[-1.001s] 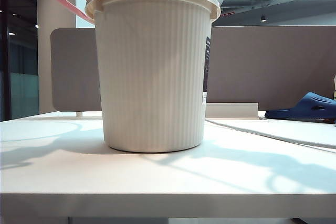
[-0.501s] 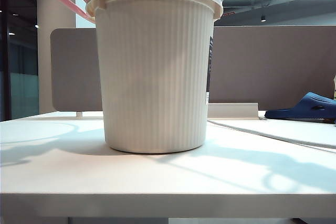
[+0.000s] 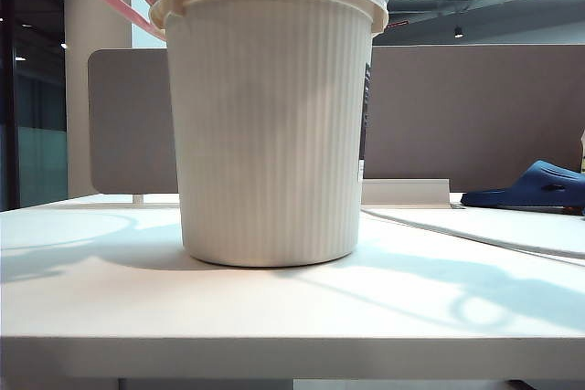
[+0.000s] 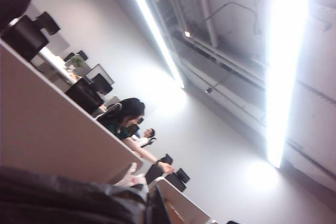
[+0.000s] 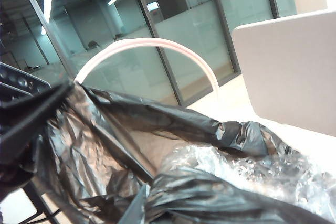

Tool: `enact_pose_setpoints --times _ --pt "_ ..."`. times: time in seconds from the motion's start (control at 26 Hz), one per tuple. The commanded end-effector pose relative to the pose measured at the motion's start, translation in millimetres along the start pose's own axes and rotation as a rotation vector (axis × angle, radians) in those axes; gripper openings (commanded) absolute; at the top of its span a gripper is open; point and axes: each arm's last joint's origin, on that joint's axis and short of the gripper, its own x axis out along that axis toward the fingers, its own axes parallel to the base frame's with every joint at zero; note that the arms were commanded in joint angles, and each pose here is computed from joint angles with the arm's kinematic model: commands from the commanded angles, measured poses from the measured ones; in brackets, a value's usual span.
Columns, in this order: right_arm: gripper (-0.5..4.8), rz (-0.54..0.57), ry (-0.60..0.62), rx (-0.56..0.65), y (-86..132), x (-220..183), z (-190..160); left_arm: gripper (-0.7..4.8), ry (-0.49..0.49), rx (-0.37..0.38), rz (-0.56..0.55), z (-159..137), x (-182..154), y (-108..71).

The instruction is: Open the ring lid of the trash can, pull out the black garbage bag inside, and place it on the table.

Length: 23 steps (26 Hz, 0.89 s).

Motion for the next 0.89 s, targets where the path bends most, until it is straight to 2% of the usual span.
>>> enact_pose_setpoints --times 0.04,0.15,0.35,0.62,0.89 --pt "-0.05 0.011 -0.029 -0.033 3 -1 12 -0.06 0.003 0.013 -0.053 8 13 -11.5" --pt "-0.05 0.021 -0.054 -0.056 7 -1 23 -0.06 -0.008 0.058 -0.077 14 17 -19.1" --pt "-0.05 0.033 -0.077 -0.078 10 3 38 -0.06 -0.017 0.060 -0.104 18 19 -24.9" --pt "-0.05 0.039 -0.068 -0.071 7 9 42 -0.06 -0.033 0.064 -0.119 25 22 -30.5" --pt "-0.05 0.059 -0.099 -0.102 15 8 57 -0.06 -0.031 0.111 -0.172 37 28 -47.7"
